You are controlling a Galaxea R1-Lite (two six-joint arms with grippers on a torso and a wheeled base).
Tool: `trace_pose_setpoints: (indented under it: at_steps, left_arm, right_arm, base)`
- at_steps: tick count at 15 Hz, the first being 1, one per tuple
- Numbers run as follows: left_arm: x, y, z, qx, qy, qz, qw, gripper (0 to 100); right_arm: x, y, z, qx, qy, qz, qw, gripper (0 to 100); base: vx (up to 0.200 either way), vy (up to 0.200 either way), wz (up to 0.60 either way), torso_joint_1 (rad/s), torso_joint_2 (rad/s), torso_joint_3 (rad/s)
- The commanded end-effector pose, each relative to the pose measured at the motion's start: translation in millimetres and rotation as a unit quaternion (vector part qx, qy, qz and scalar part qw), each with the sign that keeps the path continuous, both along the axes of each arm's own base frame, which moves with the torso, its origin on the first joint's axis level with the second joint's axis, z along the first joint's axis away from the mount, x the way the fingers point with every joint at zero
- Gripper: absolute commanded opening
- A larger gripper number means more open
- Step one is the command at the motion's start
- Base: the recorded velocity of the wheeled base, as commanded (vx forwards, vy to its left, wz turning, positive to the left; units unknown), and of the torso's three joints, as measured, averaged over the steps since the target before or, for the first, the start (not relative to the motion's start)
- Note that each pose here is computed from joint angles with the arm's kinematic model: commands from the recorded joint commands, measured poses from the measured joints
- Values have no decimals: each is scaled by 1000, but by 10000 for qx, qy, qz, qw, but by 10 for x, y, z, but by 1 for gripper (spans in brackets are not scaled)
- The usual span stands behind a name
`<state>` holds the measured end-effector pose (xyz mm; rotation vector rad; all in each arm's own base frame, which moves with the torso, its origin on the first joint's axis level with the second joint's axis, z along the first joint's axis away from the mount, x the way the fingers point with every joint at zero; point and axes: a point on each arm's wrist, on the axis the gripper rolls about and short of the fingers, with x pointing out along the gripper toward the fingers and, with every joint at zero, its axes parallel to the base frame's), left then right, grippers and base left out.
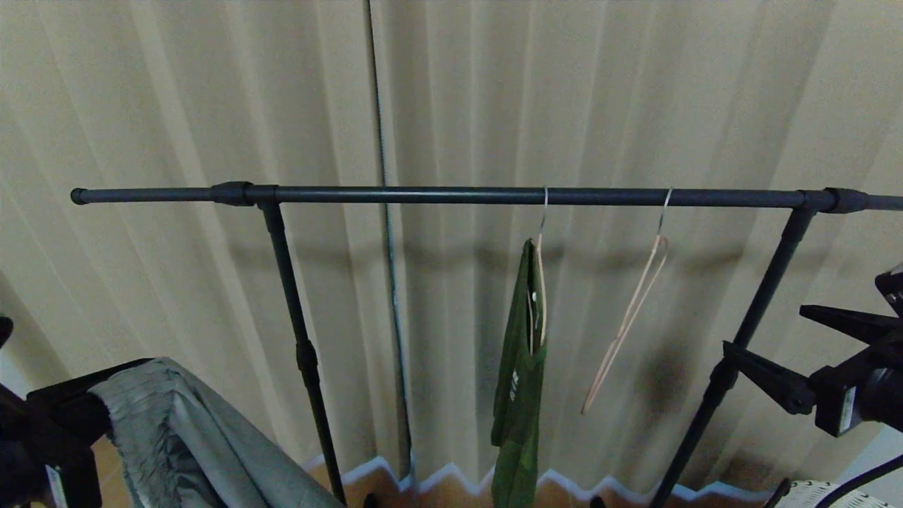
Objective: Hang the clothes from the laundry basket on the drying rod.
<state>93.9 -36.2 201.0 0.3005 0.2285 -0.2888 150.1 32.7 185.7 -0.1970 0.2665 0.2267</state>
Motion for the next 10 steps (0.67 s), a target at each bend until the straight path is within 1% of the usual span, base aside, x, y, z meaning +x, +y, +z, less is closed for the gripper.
trace_pose_setpoints:
  at_steps: [1,2,3,4,5,6,7,8,10]
  left_arm:
    - [-70,55,-80,-63,-46,127,9999,0]
    - [-66,69,-99,-71,-52,213,9997,0]
    - [-48,102,-109,-90,-71,400,9991,0]
    - [-37,111,-103,-168,-68,432,9989,0]
    - [-37,111,-103,-177,-66,427,9989,0]
    - [-11,111,-106,-261,3,429,9987,0]
    - [-4,110,-100,-247,-1,433,9988,0]
    - [-6,111,-89,-240,-26,428,9988,0]
    - [-9,122,-86,-273,-35,489,9984,0]
  right_arm:
    - [234,47,-24,410,341,-196,9984,100]
    - [306,68,-8,507,383,-232,9977,100]
    - [423,112,6,513,425,-210,9976,100]
    - [481,167,27,518,425,-113,9977,100]
    - [486,171,32,526,419,-107,9977,100]
    - [543,310,83,523,390,99,9978,100]
    - [581,392,91,522,492,203,9972,100]
    - [642,454,76,559,688,240,9958,100]
    - [799,564,20,668,948,156,9931,100]
  base:
    - [0,0,0,0,0,0]
    - [0,0,0,0,0,0]
    - [0,0,0,0,0,0]
    - [0,0,0,0,0,0]
    - [0,0,0,0,0,0]
    - [0,0,0,0,0,0]
    - [0,0,0,0,0,0]
    - [0,0,0,0,0,0]
    - [0,0,0,0,0,0]
